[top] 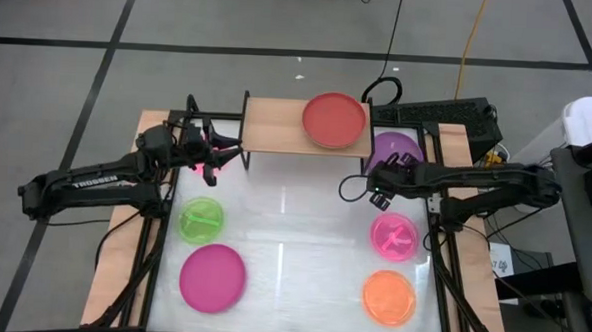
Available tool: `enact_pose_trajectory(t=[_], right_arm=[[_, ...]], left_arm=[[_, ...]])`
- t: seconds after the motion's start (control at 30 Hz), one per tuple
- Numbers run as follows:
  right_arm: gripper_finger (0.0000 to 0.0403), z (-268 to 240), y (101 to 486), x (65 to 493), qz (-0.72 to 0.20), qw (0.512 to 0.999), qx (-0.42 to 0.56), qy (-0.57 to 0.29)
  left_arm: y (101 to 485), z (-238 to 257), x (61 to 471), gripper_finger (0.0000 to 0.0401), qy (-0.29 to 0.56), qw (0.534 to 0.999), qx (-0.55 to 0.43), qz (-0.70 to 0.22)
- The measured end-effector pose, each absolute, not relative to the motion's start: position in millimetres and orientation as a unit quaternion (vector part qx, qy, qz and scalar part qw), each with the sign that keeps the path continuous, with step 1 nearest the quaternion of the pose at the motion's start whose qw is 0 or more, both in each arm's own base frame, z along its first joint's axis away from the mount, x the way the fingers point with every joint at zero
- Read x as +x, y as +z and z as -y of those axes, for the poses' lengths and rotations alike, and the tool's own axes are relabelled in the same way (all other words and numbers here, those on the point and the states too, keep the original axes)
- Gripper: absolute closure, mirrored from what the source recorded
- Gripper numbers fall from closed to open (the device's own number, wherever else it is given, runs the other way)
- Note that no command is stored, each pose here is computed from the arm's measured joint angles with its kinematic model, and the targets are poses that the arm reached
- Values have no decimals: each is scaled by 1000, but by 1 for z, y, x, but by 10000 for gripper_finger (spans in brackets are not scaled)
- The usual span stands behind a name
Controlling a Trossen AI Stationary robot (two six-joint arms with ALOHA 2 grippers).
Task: Place and stack plates onto a shelf
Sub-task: Stack the purple plate on top of the brown plate on the shelf
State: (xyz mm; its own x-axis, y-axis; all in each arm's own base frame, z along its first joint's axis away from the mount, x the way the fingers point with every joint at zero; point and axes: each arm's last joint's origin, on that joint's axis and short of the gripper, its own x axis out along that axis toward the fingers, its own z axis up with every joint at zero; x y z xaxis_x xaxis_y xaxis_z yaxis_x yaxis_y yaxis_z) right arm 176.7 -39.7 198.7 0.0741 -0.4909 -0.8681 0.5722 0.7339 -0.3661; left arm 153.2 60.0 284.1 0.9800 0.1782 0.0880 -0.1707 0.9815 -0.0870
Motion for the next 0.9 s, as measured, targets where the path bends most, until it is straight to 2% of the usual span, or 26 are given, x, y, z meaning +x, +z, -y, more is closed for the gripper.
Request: enact_pose_trajectory(t=[0.33,0.77,0.9], right_arm=[[259,60,153,166,-592,712,34,-376],[260,68,129,151,-594,704,55,-385],[278,69,125,149,-588,709,60,-384]], left_arm=[[284,-60,154,279,88,994,-45,46],[284,-60,154,279,88,994,-47,46],[284,-60,154,279,88,994,-47,46]])
